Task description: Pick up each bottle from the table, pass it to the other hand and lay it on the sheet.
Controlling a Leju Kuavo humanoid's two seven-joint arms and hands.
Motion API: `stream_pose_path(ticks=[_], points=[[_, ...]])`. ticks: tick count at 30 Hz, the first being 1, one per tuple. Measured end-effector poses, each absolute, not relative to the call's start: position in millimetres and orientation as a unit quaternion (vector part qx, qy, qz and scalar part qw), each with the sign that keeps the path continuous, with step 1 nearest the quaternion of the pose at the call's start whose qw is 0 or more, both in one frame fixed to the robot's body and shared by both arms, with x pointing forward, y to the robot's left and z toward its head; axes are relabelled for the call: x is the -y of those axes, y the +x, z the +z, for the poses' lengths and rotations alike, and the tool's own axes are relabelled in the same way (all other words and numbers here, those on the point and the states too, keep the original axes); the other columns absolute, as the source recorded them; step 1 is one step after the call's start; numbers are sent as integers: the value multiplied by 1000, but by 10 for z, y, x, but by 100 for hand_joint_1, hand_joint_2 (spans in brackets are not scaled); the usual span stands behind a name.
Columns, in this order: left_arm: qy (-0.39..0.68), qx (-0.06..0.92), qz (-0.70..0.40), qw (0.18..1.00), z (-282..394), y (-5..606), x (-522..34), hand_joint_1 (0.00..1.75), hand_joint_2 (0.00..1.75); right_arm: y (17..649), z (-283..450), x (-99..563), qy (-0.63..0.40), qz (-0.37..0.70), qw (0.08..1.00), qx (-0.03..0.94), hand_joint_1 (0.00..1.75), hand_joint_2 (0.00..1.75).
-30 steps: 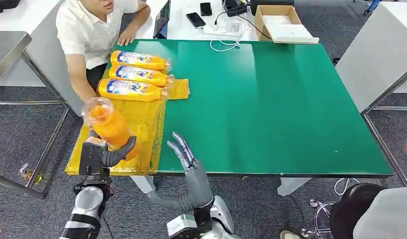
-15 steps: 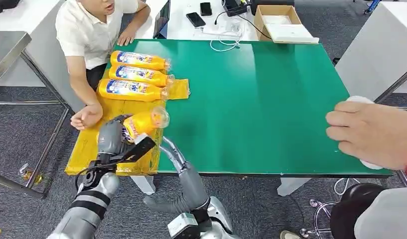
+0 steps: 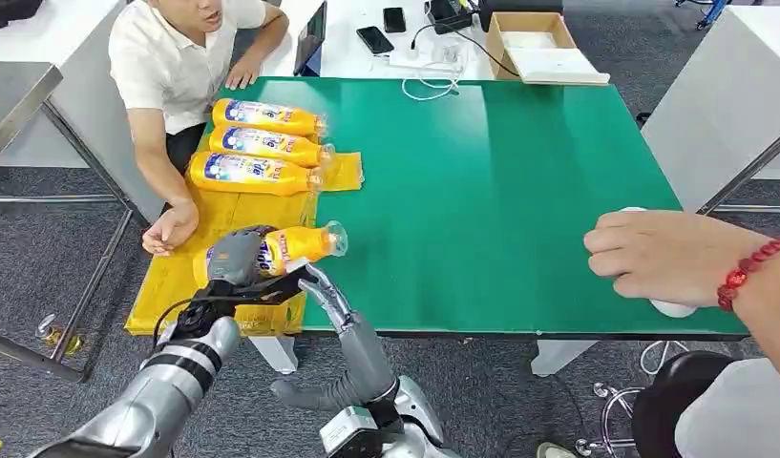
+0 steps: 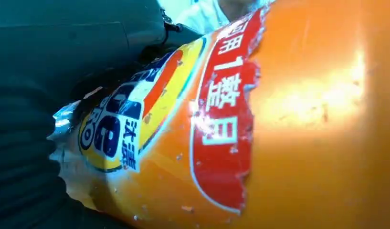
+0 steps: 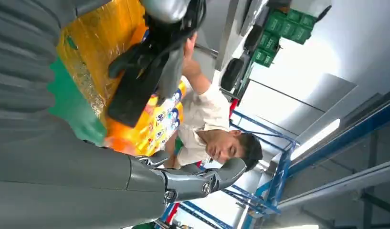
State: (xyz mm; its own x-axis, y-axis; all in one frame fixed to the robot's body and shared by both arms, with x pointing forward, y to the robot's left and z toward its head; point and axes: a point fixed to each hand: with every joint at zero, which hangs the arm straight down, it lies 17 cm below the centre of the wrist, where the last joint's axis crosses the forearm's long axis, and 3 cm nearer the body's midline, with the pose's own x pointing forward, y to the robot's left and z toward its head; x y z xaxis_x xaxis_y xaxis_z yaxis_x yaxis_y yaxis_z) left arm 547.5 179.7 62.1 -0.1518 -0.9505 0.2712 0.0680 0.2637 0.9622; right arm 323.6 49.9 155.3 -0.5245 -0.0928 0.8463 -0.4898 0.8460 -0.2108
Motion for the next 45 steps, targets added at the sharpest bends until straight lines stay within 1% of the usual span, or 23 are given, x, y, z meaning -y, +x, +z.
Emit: stream_pose_path(ticks=[3,4,5,6,7,11,12,17,18,22,28,32,35,38,42,45], points=[[386,551,-501,544,532,5540,-1854,175,175,3247,1543,-515,172,219,457,845,0,175],[389,541,-509,545,510,5554,-1865,164,175,3249,1540,-523,173,220,457,844,0,175],[390,530,-517,547,480,5564,-1879,133,175,3255,1531,-526,172,222,458,844,0,175],[391,522,-525,547,459,5571,-1887,16,175,3259,1526,-531,171,222,458,843,0,175],[392,513,-532,548,433,5575,-1901,7,175,3264,1518,-534,171,223,459,843,0,175],[385,491,-546,559,317,5548,-1921,7,175,3278,1490,-549,167,226,461,842,0,175],[384,487,-548,561,286,5534,-1928,0,175,3281,1481,-551,167,228,461,841,0,175],[364,489,-551,570,229,5503,-1870,0,175,3292,1458,-557,164,229,464,840,0,175],[348,492,-553,576,206,5488,-1831,0,175,3296,1453,-554,162,229,464,840,0,175],[231,525,-533,622,175,5423,-1590,0,175,3291,1436,-577,165,231,466,838,0,175],[134,565,-500,643,246,5355,-1395,0,175,3286,1415,-602,168,233,468,836,0,175],[64,608,-448,653,376,5304,-1237,0,175,3286,1417,-610,167,231,469,836,0,175],[25,645,-388,658,537,5318,-1216,0,175,3289,1420,-607,163,230,468,838,0,175],[34,676,-342,652,659,5351,-1300,0,175,3296,1423,-598,158,229,467,839,0,175],[98,718,-300,620,842,5377,-1468,0,175,3299,1418,-588,155,230,466,840,0,175],[91,739,-265,613,944,5333,-1496,0,175,3294,1411,-586,153,232,466,840,0,175]])
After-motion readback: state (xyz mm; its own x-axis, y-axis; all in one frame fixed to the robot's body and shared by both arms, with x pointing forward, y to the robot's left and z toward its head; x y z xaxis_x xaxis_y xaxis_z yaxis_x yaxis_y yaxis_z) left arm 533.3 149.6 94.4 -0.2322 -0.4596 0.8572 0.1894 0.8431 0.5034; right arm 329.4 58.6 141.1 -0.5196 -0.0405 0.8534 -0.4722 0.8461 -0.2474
